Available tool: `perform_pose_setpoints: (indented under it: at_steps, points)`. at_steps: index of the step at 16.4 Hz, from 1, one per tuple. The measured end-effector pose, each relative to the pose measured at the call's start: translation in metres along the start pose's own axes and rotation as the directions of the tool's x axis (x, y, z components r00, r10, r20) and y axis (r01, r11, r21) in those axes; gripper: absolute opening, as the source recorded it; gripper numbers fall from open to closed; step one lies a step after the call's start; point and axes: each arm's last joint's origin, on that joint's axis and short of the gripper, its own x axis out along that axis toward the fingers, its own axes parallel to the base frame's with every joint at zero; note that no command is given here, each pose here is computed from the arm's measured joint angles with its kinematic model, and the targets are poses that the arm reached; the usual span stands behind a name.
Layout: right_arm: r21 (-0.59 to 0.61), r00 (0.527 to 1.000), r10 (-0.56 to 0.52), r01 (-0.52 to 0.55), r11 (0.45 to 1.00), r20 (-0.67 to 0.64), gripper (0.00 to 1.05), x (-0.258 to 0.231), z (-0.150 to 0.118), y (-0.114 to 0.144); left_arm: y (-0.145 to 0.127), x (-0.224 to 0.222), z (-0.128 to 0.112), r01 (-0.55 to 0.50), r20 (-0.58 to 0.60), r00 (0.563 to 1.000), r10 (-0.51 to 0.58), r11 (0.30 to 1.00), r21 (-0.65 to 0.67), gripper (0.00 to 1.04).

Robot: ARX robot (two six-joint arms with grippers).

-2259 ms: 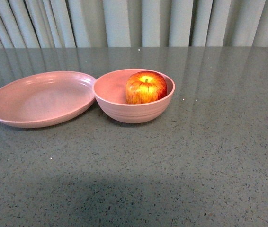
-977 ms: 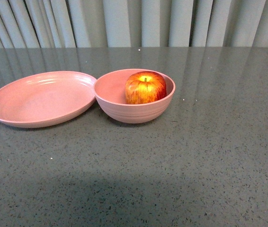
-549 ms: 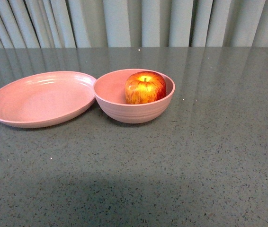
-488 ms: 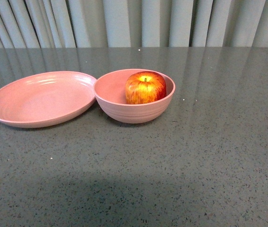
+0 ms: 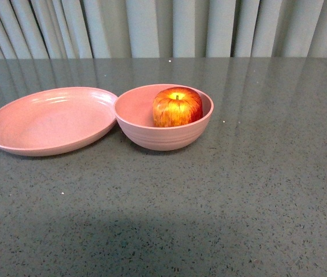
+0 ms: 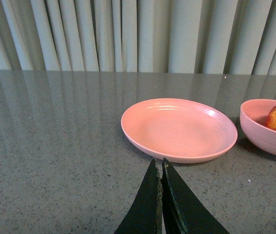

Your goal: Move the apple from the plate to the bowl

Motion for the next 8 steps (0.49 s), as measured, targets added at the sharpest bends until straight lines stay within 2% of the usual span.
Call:
perform_pose_setpoints:
  at_steps: [2,3,4,7,8]
  points:
    - [0.0,1.0,0.0,0.0,1.0,0.0,0.98,0.0,0.0,0.0,0.0,-0.002,-0.001,0.0,-0.01,1.0,0.0,1.0,0.0,0.01]
    - [0.0,1.0,0.0,0.0,1.0,0.0,0.98,0.0,0.0,0.0,0.0,-0.009,-0.007,0.0,-0.058,0.998,0.0,1.0,0.0,0.01]
    - [0.0,1.0,0.0,0.0,1.0,0.0,0.98,0.0,0.0,0.0,0.0,-0.012,-0.002,0.002,0.005,1.0,-0.002,1.0,0.001,0.01]
    - [0.0,1.0,0.0,0.0,1.0,0.0,0.98,0.0,0.0,0.0,0.0,-0.012,-0.003,-0.001,-0.014,1.0,0.001,1.0,0.003,0.01]
    - [0.0,1.0,0.0,0.0,1.0,0.0,0.98,0.0,0.0,0.0,0.0,-0.012,-0.003,0.0,-0.014,1.0,0.0,1.0,0.003,0.61]
